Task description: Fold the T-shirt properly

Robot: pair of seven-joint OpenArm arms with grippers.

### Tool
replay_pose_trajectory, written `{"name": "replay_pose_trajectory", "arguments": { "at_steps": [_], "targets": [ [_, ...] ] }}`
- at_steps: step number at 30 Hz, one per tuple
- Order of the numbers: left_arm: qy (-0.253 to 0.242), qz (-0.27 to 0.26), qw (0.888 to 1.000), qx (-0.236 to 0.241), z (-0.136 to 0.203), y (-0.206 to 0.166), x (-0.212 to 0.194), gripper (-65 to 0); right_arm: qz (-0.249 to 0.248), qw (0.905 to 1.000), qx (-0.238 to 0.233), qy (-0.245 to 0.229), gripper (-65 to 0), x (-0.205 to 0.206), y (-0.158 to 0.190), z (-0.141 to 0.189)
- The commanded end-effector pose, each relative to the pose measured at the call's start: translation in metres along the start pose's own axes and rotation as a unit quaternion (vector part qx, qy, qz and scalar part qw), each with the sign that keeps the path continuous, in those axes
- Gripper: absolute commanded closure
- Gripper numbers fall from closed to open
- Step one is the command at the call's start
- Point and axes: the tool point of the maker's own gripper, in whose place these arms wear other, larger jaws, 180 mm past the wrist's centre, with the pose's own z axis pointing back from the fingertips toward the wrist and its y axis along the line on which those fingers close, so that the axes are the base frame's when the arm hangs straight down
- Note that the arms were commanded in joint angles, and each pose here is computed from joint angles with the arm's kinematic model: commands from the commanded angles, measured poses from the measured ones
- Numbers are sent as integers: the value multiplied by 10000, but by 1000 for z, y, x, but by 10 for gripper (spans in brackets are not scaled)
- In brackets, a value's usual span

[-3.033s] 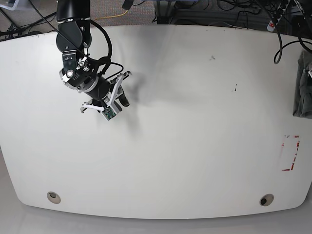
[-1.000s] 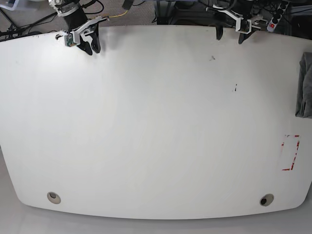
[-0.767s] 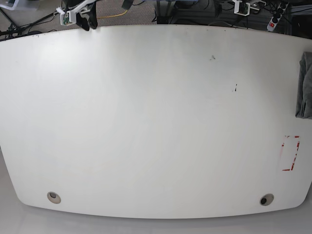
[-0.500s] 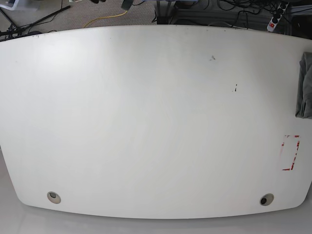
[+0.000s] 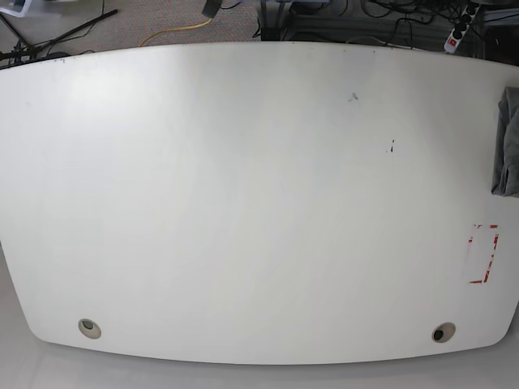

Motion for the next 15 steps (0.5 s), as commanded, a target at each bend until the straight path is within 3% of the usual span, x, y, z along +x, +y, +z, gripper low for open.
{"name": "replay_pose_trajectory", "arguments": {
  "at_steps": [1, 11, 15],
  "targets": [
    [142, 65, 9999, 31, -13, 6, -8, -393, -225, 9997, 20, 63, -138, -8, -3, -10],
    [778, 338, 9961, 224, -61, 26, -15, -393, -587, 9978, 47, 299, -140, 2, -5, -64],
    [1135, 528, 9917, 301, -75, 32, -22, -393, -240, 9977, 122, 619, -140, 0, -1, -80]
  ]
}}
